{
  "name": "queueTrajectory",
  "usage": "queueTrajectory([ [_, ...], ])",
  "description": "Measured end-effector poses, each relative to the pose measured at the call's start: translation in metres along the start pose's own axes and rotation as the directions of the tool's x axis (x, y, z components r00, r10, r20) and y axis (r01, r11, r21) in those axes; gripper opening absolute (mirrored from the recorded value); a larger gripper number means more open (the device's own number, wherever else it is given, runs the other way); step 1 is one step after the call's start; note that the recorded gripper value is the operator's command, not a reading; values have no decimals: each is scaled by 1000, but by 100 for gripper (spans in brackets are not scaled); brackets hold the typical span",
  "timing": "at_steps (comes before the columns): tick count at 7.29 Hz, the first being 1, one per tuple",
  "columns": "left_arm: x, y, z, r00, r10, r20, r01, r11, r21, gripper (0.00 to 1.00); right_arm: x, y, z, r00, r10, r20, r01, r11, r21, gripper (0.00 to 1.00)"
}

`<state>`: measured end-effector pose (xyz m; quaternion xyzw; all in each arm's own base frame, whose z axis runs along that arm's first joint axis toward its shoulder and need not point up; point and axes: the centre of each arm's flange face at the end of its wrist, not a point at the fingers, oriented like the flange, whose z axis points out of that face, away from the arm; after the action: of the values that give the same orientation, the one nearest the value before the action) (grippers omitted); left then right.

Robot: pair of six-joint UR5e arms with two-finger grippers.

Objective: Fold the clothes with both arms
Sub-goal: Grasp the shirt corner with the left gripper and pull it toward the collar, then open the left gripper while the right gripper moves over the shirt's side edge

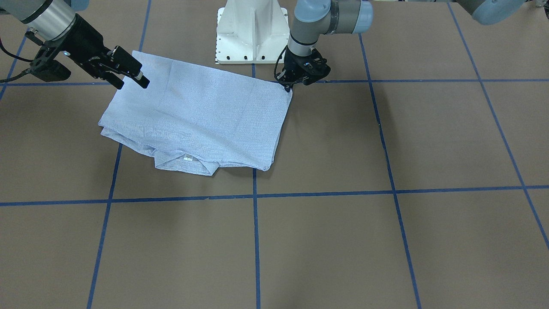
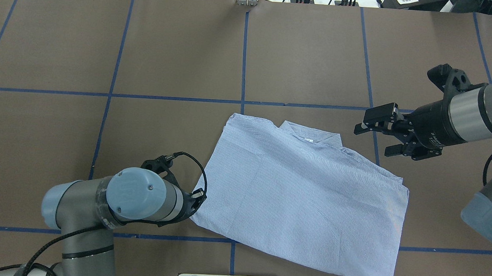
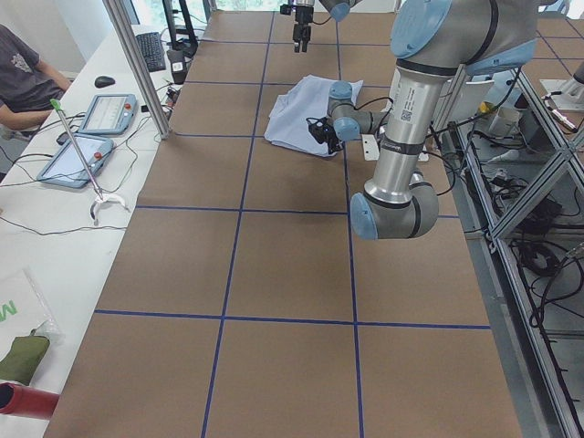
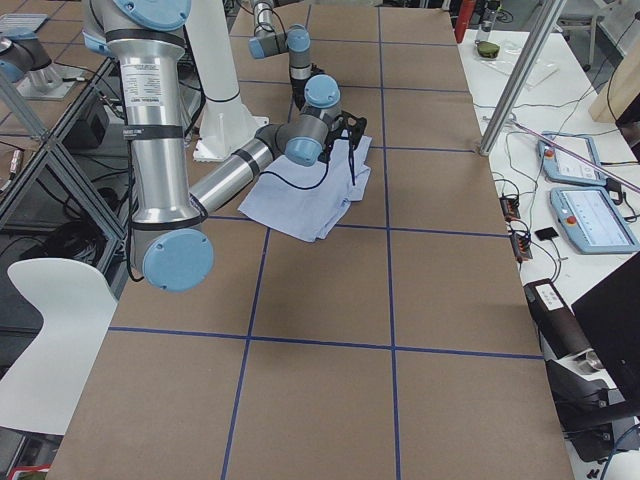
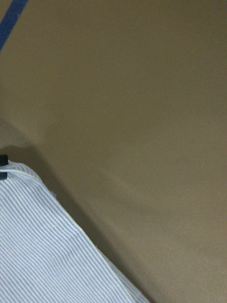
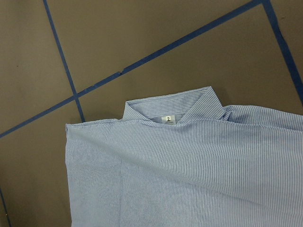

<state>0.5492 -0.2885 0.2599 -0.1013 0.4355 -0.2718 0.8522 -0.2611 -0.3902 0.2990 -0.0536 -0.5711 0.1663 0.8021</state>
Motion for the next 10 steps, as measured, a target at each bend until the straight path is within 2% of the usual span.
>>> queueTrajectory([
  [1, 10, -26, -11, 1000, 3, -26, -3, 1000, 31, 0, 0, 0, 0, 1000, 0, 0, 0, 1000, 0, 100],
  [3, 45, -88, -38, 993, 73, -94, -62, 992, 111, 0, -1, 0, 0, 1000, -2, 2, 2, 1000, 0, 100],
  [4, 72, -116, -36, 987, 97, -126, -78, 985, 151, 0, -2, -1, -1, 1000, -3, 4, 3, 1000, 2, 100],
  [6, 132, -171, -10, 970, 144, -195, -93, 964, 250, 0, -2, -3, -4, 1000, -1, 7, 1, 1000, 10, 100],
  [9, 185, -265, -4, 937, 225, -266, -113, 919, 378, 0, -2, -6, -7, 1000, 0, 11, -1, 1000, 18, 100],
  [10, 195, -288, 2, 921, 254, -296, -109, 897, 429, 0, -3, -7, -8, 1000, 1, 13, -1, 1000, 22, 100],
])
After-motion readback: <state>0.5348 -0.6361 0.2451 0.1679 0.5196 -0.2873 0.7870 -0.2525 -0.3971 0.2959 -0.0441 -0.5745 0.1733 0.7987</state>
